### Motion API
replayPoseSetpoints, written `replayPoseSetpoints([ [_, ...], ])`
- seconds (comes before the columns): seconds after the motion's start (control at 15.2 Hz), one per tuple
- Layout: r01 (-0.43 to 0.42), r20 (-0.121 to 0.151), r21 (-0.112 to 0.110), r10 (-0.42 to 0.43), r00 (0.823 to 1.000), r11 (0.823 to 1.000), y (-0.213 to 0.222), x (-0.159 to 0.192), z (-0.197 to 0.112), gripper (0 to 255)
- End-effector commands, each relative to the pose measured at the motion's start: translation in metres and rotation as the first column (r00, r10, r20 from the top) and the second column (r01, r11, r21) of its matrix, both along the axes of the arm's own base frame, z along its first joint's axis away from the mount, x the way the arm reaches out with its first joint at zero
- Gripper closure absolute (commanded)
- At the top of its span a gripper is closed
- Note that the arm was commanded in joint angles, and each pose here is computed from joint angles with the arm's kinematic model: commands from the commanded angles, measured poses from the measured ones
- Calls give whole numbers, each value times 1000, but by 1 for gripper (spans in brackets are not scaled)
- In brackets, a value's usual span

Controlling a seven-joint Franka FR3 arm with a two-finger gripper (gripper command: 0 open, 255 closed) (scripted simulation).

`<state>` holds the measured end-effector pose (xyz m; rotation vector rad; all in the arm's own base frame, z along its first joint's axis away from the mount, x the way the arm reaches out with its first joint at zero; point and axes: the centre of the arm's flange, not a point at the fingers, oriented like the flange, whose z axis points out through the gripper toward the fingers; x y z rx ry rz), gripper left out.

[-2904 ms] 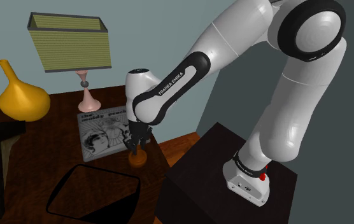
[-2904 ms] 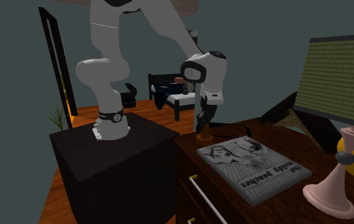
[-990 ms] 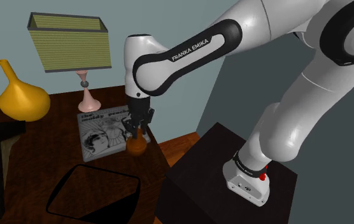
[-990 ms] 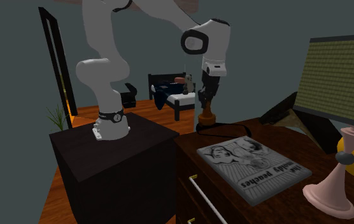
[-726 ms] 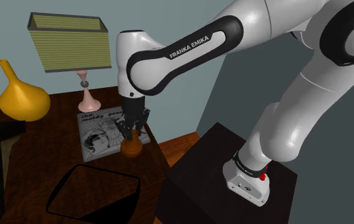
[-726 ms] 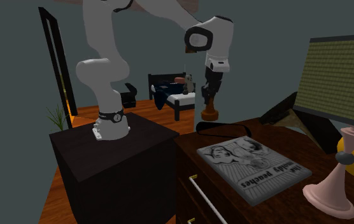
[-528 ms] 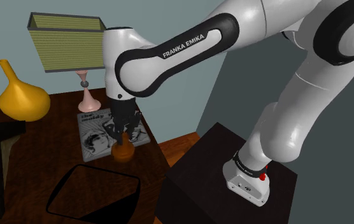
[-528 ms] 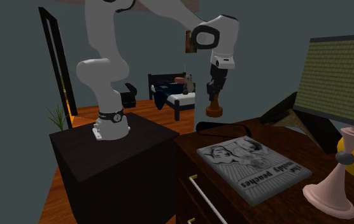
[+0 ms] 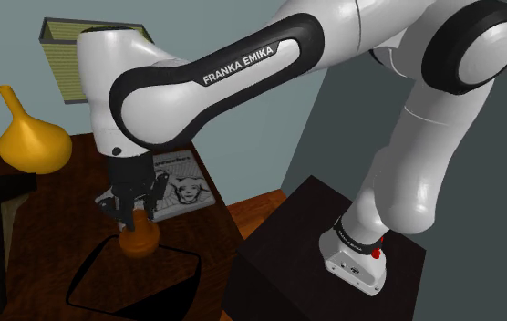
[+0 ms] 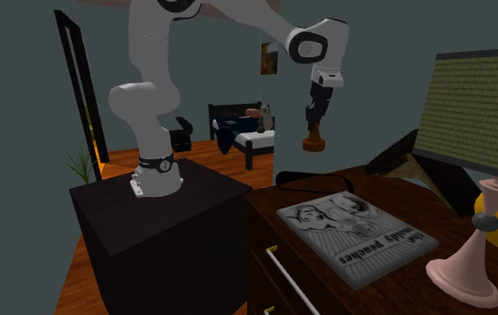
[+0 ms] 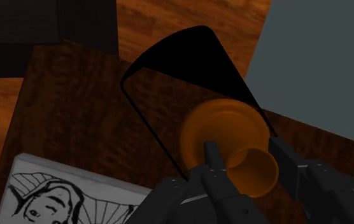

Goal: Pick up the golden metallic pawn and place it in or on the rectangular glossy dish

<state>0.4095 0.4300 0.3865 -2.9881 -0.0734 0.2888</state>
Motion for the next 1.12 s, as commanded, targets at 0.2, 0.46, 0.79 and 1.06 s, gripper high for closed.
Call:
replayPoseSetpoints([
  [0.2, 2, 0, 0, -2, 1000, 1000, 34, -1, -4, 255],
  [0.46, 2, 0, 0, -2, 1000, 1000, 34, -1, -25, 255],
  [0.79, 2, 0, 0, -2, 1000, 1000, 34, -1, -52, 255],
  [1.06, 2, 0, 0, -2, 1000, 1000, 34, -1, -73, 255],
])
